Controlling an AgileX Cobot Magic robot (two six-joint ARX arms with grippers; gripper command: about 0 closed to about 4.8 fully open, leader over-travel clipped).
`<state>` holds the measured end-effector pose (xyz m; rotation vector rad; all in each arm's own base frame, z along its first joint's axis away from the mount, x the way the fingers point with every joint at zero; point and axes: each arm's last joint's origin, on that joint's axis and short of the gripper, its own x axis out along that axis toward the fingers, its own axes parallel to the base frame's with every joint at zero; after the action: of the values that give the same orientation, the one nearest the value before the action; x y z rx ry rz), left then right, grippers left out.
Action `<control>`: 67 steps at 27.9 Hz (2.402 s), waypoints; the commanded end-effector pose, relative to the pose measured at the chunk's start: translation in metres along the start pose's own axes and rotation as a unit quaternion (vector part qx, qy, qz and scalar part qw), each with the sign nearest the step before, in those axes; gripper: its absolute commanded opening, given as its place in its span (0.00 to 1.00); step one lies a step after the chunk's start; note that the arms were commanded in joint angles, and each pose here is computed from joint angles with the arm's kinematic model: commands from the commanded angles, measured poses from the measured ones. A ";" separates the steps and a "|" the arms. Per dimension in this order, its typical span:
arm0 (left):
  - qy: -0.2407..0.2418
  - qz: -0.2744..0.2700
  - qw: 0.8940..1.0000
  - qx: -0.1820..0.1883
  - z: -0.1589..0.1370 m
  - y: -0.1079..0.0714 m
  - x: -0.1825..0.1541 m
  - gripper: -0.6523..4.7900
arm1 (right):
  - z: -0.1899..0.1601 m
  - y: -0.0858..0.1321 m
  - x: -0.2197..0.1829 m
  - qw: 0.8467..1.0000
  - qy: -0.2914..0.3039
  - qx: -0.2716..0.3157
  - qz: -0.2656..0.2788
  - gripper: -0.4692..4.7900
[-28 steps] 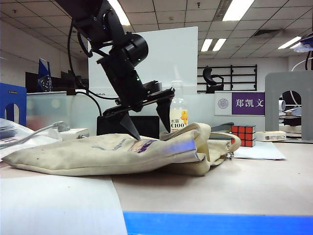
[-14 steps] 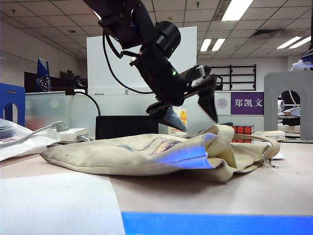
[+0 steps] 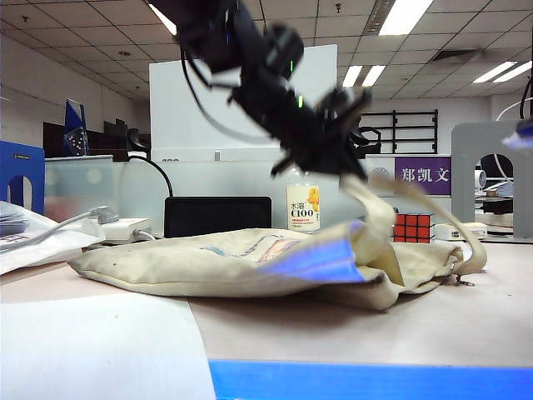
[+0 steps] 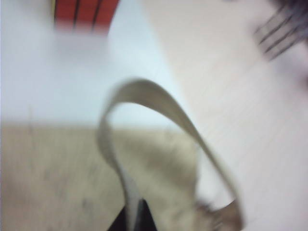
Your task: Take the glasses case out of the canvas bag and put it on the table.
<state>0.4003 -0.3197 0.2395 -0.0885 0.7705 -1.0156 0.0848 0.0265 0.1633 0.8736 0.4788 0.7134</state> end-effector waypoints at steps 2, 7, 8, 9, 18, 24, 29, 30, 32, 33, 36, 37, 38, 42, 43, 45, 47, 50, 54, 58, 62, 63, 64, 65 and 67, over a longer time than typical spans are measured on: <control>-0.015 -0.045 0.999 0.013 0.041 -0.027 -0.033 0.11 | 0.000 -0.001 0.000 0.998 -0.008 -0.064 -0.022 0.08; -0.003 -0.076 0.996 -0.046 0.061 -0.037 -0.063 0.11 | 0.002 -0.010 0.004 0.993 -0.018 -0.081 -0.085 0.08; -0.001 -0.086 0.995 -0.048 0.063 -0.038 -0.067 0.11 | 0.003 -0.011 0.006 0.993 -0.014 -0.083 -0.088 0.08; 0.001 -0.104 0.994 -0.046 0.066 -0.043 -0.073 0.11 | 0.004 -0.012 0.008 0.992 -0.010 -0.086 -0.091 0.08; -0.051 -0.156 0.986 -0.037 0.094 -0.088 -0.134 0.11 | 0.032 0.000 0.045 0.989 0.040 -0.133 -0.055 0.08; -0.058 -0.183 0.981 -0.036 0.097 -0.118 -0.154 0.11 | 0.037 0.014 0.113 0.964 0.173 -0.198 -0.025 0.08; -0.015 -0.210 0.977 -0.047 0.089 -0.127 -0.159 0.11 | 0.050 0.013 0.149 0.958 0.216 -0.185 -0.041 0.08; -0.005 -0.210 0.976 -0.051 0.087 -0.127 -0.160 0.11 | 0.054 0.012 0.151 0.957 0.218 -0.185 -0.050 0.08; 0.018 -0.199 0.978 -0.052 0.081 -0.127 -0.161 0.11 | 0.067 0.009 0.147 0.953 0.207 -0.213 -0.063 0.08; 0.027 -0.196 0.979 -0.053 0.078 -0.127 -0.164 0.11 | 0.073 0.006 0.143 0.950 0.194 -0.233 -0.075 0.08; 0.031 -0.201 0.978 -0.041 0.076 -0.138 -0.165 0.11 | 0.085 -0.006 0.134 0.952 0.179 -0.225 -0.102 0.08; 0.028 -0.208 0.977 -0.030 0.076 -0.143 -0.168 0.11 | 0.087 -0.009 0.131 0.951 0.178 -0.226 -0.109 0.08; 0.027 -0.214 0.976 -0.024 0.076 -0.149 -0.168 0.11 | 0.087 -0.010 0.131 0.948 0.179 -0.237 -0.113 0.08; 0.011 -0.239 0.971 0.006 0.077 -0.171 -0.171 0.11 | 0.084 -0.015 0.135 0.940 0.189 -0.258 -0.120 0.08; 0.007 -0.245 0.969 0.011 0.077 -0.178 -0.173 0.11 | 0.083 -0.017 0.137 0.939 0.193 -0.257 -0.119 0.08; 0.015 -0.264 0.964 0.012 0.075 -0.188 -0.173 0.11 | 0.083 -0.022 0.142 0.940 0.191 -0.261 -0.113 0.08; 0.031 -0.288 0.957 0.015 0.071 -0.196 -0.172 0.11 | 0.083 -0.024 0.147 0.942 0.185 -0.267 -0.087 0.08; 0.042 -0.293 0.955 0.015 0.068 -0.203 -0.170 0.11 | 0.080 -0.021 0.157 0.940 0.177 -0.287 -0.058 0.16; 0.078 -0.286 0.955 -0.008 0.060 -0.201 -0.169 0.11 | 0.072 -0.018 0.178 0.935 0.192 -0.297 -0.034 0.51; 0.120 -0.283 0.952 -0.017 0.050 -0.199 -0.170 0.11 | 0.081 -0.016 0.190 0.934 0.186 -0.304 -0.032 0.53; 0.124 -0.297 0.947 -0.004 0.047 -0.210 -0.167 0.11 | 0.077 -0.029 0.210 0.930 0.208 -0.294 -0.075 0.96; 0.123 -0.299 0.946 -0.003 0.047 -0.211 -0.167 0.11 | 0.072 -0.037 0.218 0.927 0.228 -0.284 -0.084 0.96; 0.124 -0.300 0.946 -0.002 0.047 -0.211 -0.167 0.11 | 0.069 -0.040 0.221 0.926 0.234 -0.281 -0.090 0.97; 0.124 -0.300 0.946 -0.002 0.047 -0.212 -0.167 0.11 | 0.065 -0.048 0.227 0.923 0.243 -0.279 -0.108 0.97; 0.125 -0.301 0.945 -0.001 0.047 -0.212 -0.167 0.11 | 0.061 -0.057 0.234 0.919 0.261 -0.270 -0.120 0.97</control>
<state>0.2313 -0.3183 0.4402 -0.1996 1.0461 -1.5608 0.3062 0.1418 0.1465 0.0854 0.6640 0.8375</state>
